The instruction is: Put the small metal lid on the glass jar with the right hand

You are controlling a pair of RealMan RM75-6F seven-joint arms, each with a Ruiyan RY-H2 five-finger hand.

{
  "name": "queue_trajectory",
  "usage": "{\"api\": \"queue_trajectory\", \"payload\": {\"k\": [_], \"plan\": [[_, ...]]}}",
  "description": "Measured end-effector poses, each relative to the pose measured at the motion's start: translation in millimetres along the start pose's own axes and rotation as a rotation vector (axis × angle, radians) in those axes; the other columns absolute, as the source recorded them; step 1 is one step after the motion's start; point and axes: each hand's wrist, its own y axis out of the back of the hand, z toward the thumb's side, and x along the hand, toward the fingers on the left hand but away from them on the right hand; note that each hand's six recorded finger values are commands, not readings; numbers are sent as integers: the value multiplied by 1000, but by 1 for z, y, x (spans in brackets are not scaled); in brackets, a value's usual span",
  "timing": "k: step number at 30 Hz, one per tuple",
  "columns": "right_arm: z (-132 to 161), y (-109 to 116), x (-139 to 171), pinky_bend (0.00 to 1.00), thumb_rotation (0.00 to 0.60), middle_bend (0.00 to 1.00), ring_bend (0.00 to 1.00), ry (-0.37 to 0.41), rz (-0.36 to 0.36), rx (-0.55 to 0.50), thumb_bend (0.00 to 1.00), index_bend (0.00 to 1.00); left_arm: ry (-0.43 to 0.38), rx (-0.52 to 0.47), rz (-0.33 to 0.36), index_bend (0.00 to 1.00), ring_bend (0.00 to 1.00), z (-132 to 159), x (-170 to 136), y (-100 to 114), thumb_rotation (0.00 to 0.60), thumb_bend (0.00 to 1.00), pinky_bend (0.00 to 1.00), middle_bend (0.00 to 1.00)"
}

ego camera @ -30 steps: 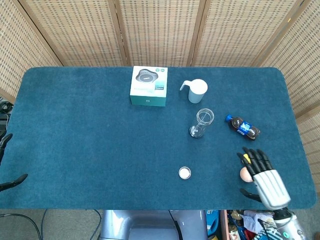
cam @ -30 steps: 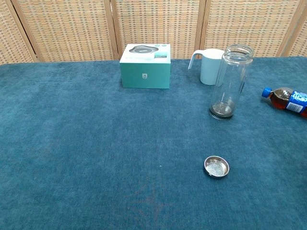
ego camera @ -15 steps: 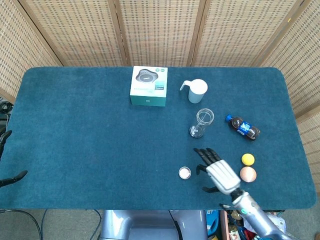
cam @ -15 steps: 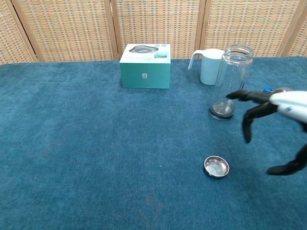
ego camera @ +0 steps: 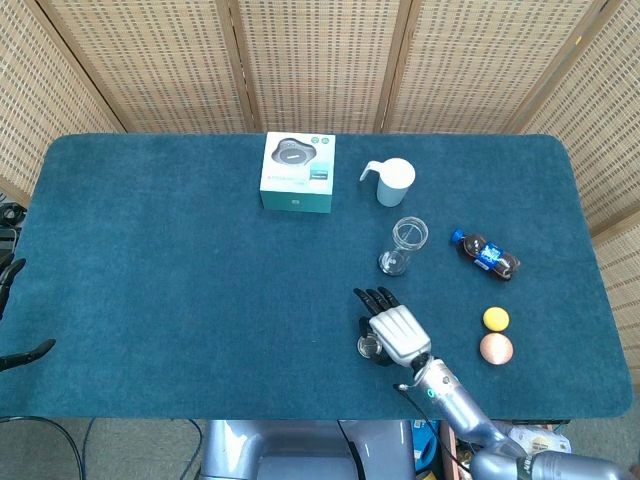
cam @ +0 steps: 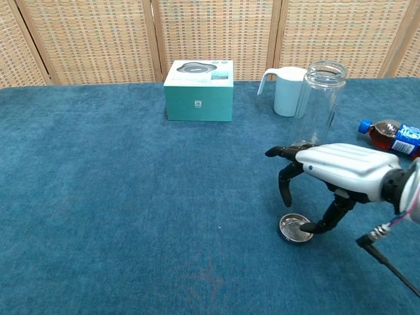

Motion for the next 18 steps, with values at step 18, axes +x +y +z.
{"api": "queue_trajectory", "payload": {"k": [18], "plan": [[2, -15, -12, 0, 600, 0, 0, -31, 49, 8, 484, 524, 5, 3, -8, 0, 0, 0, 2, -2, 600, 78, 0, 0]]}}
